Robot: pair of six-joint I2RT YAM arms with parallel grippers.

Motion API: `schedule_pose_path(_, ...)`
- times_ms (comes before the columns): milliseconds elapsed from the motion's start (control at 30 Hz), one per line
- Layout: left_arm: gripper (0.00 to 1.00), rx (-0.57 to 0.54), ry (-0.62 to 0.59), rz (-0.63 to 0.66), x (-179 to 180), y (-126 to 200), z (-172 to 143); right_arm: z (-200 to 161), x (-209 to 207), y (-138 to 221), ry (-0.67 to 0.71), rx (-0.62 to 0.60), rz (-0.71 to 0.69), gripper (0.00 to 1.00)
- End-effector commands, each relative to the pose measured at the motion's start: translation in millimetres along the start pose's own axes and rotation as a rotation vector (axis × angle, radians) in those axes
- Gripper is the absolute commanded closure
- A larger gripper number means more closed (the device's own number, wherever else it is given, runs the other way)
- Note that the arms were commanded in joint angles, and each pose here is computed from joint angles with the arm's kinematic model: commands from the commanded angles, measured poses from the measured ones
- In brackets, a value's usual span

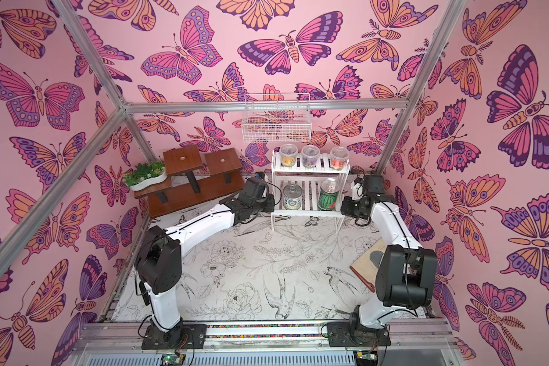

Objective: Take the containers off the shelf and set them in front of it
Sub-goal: Move the shelf to the center of the board.

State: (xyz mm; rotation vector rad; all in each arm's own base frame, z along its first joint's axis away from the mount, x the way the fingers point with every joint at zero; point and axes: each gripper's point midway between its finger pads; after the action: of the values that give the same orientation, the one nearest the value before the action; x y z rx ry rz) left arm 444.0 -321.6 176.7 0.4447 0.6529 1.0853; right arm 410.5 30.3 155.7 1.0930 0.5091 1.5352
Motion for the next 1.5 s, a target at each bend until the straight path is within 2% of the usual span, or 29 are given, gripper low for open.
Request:
schedule_pose_path(0,0.74,0.221,-0.015,0.103,37.0,-12.9,-62.7,-8.6,-2.0,2.4,-0.017,0.027,-0.02,0.95)
schedule_pose_path(100,0.63,0.227,-0.017,0.096,35.6,-13.0,-63.0,-8.3,-1.6,3.6,-0.015,0.025,-0.021,0.94)
schedule_pose_path(233,0.57,0.245,-0.024,0.103,35.4,-9.2,-63.4,-8.2,-1.3,3.8,-0.018,0.027,-0.02,0.94)
schedule_pose_path(467,0.58,0.288,-0.04,0.108,26.3,-2.7,-78.7,-8.5,-0.9,4.7,-0.018,0.025,-0.023,0.94)
schedule_pose_path(833,0.61,0.239,-0.064,0.097,5.8,6.0,-63.9,-9.6,-1.1,5.7,-0.022,0.029,-0.024,0.94)
schedule_pose_path(1033,0.64,0.294,-0.061,0.116,8.9,2.2,-75.7,-9.3,-0.7,6.0,-0.025,0.028,-0.022,0.94)
schedule_pose_path(1200,0.62,0.298,-0.063,0.09,-1.8,5.9,-76.6,-11.7,-0.9,5.3,-0.025,0.035,-0.021,0.94)
schedule_pose_path(1300,0.69,0.318,-0.062,0.112,2.9,1.4,-83.5,-12.3,-0.6,4.7,-0.03,0.034,-0.017,0.94)
schedule_pose_path(1467,0.89,0.35,-0.05,0.115,4.7,-5.2,-94.4,-12.9,2.7,6.2,-0.024,0.035,-0.011,0.97)
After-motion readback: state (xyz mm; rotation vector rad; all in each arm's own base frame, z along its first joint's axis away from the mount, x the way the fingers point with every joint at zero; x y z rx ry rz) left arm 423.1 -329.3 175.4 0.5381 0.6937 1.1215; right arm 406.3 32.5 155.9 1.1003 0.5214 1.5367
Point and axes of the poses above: each gripper's point midway between its finger pads, its own y axis back along the fingers, its own x axis along the line the jaws close on, z = x × y, and after that the axes turned 4 degrees about -y, right-handed
